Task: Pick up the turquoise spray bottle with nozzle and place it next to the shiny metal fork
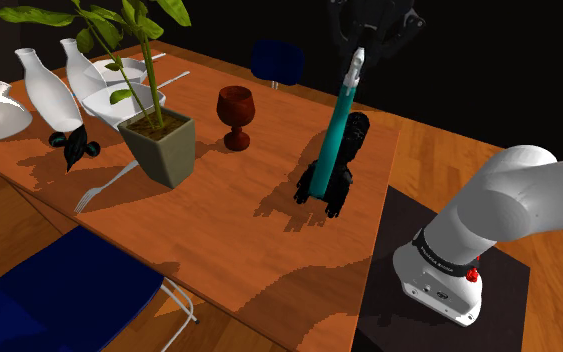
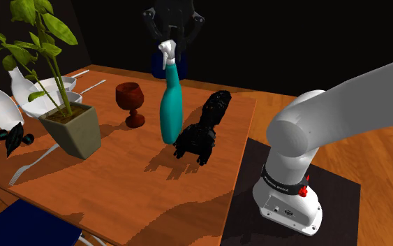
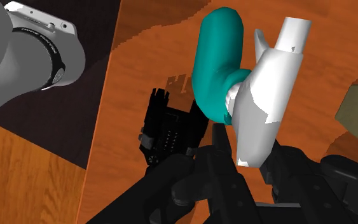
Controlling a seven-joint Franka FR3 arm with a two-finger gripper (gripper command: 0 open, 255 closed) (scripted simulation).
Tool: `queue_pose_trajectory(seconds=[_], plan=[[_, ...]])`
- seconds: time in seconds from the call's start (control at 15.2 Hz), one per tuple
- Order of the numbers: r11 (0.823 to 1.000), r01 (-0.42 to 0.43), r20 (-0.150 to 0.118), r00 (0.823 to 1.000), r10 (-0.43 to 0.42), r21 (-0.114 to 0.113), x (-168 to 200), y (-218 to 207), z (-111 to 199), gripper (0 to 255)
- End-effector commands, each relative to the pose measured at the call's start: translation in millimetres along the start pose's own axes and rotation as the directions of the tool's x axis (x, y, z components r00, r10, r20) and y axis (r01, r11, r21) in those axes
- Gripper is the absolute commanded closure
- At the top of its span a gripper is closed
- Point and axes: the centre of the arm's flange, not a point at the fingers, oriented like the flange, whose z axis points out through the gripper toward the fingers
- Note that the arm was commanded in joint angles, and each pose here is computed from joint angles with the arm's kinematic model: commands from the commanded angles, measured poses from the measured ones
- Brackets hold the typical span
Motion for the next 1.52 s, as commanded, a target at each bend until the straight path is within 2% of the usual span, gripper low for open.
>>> queue_pose_trajectory(seconds=[0.0,0.99,1.45], plan=[[1.0,0.0,0.0,1.0,0.0,0.0,-2.0,-1.1,-10.5,255],[1.0,0.0,0.0,1.0,0.0,0.0,-7.8,-8.2,-87.4,255],[1.0,0.0,0.0,1.0,0.0,0.0,-12.9,-85.1,-36.4,255]])
